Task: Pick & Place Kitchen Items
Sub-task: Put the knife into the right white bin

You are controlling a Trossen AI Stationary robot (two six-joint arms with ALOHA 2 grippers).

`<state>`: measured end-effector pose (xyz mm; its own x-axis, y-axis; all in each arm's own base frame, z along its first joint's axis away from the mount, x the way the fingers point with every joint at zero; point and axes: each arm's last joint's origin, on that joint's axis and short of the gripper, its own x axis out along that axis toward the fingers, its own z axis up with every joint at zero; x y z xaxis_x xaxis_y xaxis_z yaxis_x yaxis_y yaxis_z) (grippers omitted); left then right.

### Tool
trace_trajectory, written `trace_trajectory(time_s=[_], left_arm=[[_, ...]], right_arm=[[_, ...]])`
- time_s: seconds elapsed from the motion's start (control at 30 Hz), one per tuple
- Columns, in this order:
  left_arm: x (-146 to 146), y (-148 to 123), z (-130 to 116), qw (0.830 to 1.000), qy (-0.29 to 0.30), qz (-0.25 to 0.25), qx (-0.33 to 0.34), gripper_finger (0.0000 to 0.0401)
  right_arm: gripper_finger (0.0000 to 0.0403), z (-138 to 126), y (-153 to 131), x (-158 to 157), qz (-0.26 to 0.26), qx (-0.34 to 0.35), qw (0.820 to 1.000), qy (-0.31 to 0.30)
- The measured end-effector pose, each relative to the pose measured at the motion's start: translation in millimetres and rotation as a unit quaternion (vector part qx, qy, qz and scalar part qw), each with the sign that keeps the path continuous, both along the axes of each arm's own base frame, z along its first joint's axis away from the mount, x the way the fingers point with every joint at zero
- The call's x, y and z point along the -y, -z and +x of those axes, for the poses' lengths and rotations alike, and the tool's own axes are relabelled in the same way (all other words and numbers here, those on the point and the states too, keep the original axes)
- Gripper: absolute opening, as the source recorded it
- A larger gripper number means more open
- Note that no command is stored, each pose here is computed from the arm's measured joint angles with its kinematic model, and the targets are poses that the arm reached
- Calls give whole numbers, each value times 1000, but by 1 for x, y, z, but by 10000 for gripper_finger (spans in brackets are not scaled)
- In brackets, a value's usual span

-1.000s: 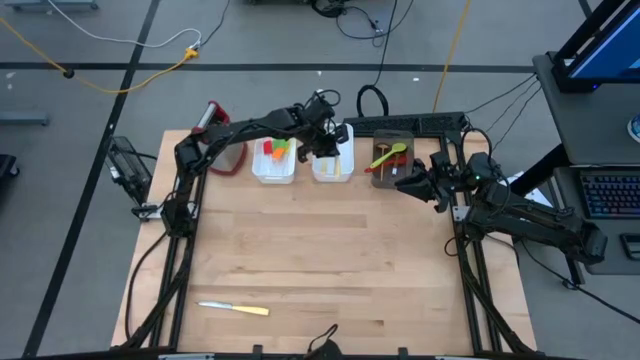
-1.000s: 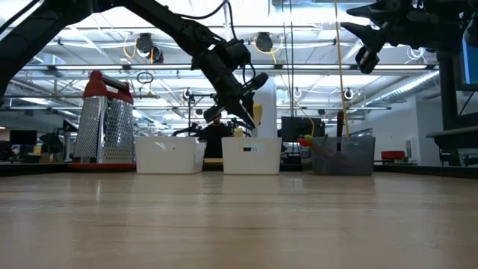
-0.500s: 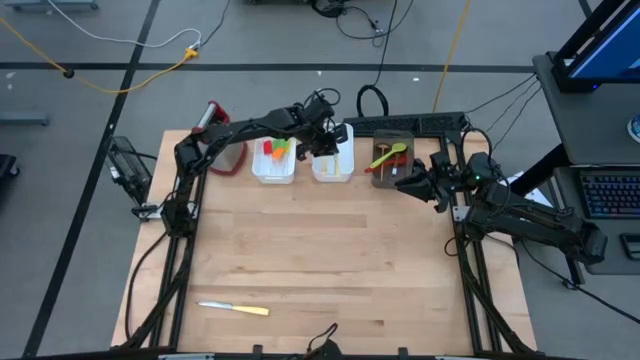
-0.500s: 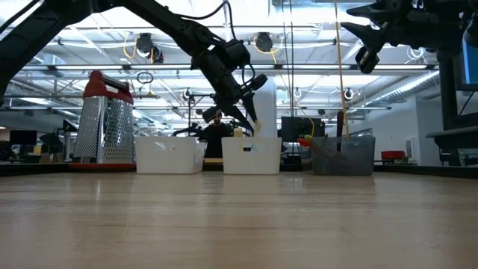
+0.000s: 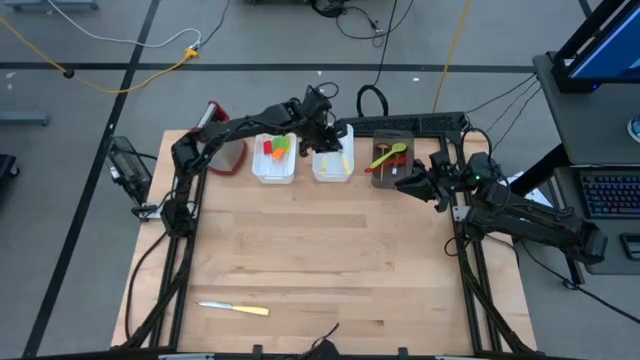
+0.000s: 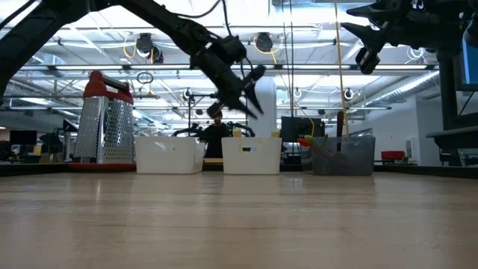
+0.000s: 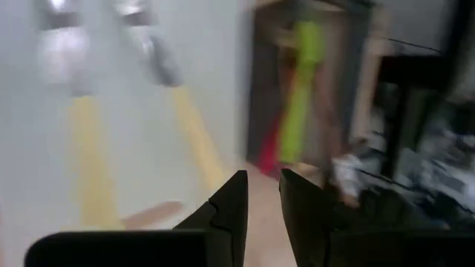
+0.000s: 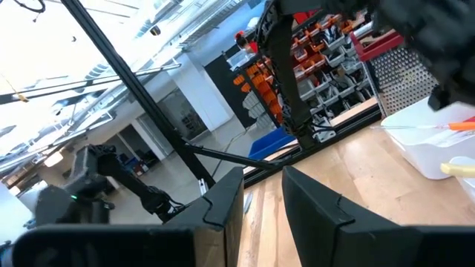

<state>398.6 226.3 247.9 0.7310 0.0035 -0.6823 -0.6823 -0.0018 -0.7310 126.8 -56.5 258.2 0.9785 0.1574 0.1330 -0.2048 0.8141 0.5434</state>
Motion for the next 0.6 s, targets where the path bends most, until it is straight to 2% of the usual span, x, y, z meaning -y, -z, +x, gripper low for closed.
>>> trace_trajectory(time_s=[0.17,0.3,0.43,0.6], left_arm=[[30,-34,3,996,49,64,33,81],[67,-59,5,985,105,129,44,81],[110,-74,5,969,163,182,28,81],[171,-82,-3,939,270,211,-6,81]], right_arm=[[91,0,0,0,-2,0,1000,0],[91,0,1,0,-1,-3,1000,1],[91,0,1,0,-1,-3,1000,1],[91,0,1,0,2,-4,1000,0]])
